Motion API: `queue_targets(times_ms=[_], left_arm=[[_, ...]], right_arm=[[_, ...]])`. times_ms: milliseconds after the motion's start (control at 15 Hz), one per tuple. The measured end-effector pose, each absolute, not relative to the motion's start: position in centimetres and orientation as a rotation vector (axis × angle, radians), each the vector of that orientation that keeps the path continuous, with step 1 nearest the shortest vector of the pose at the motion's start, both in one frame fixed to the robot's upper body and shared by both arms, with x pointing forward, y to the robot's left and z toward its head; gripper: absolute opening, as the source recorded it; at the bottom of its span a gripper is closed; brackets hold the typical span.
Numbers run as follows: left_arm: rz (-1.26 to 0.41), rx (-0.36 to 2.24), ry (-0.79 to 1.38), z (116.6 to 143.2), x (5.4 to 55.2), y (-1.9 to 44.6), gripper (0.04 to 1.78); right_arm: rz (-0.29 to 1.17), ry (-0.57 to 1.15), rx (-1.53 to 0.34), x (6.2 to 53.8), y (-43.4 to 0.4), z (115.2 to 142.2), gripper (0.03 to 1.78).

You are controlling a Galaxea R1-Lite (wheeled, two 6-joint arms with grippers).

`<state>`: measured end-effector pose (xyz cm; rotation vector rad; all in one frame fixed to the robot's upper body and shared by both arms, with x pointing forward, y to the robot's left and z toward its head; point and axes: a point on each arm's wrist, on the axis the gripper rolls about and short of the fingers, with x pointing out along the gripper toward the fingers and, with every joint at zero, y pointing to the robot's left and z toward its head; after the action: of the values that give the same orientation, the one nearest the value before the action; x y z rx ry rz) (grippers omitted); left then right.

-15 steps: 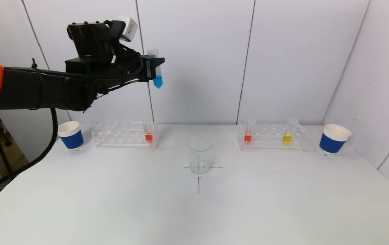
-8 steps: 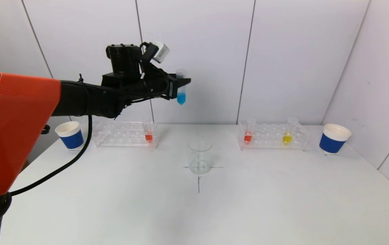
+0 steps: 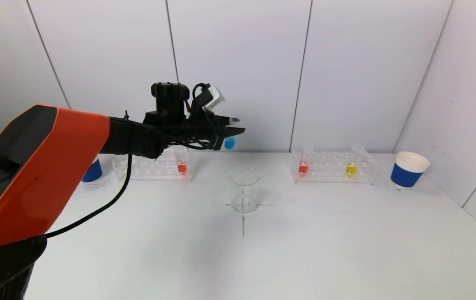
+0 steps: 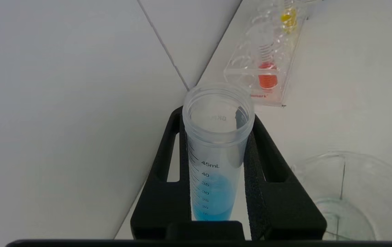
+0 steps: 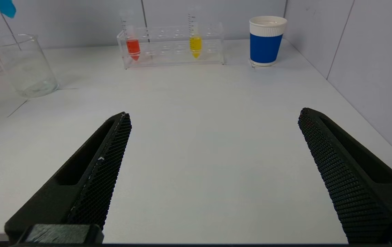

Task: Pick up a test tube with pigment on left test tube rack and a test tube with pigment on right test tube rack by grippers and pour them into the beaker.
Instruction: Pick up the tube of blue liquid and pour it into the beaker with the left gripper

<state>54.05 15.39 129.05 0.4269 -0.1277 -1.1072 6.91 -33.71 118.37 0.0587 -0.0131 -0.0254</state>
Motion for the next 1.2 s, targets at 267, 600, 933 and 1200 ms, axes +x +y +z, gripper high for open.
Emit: queue_targets(times_ms=[267, 600, 933, 1200], left_arm=[[-1.126, 0.564, -0.188, 128.0, 54.3, 15.4, 0.45], [-1.187, 0.683, -0.26, 127.6, 54.1, 15.5, 0.45], [-1.195, 0.819, -0.351, 127.7, 53.3, 15.5, 0.45], [-1.23, 0.905, -0.358, 128.4, 51.9, 15.6, 0.45]], right_arm=[[-0.025, -0.013, 0.059, 6.9, -33.7, 118.4, 1.77], [-0.025, -0.013, 0.059, 6.9, -33.7, 118.4, 1.77], [-0.026, -0.013, 0.059, 6.9, -33.7, 118.4, 1.77], [-0.025, -0.013, 0.059, 6.9, -33.7, 118.4, 1.77]])
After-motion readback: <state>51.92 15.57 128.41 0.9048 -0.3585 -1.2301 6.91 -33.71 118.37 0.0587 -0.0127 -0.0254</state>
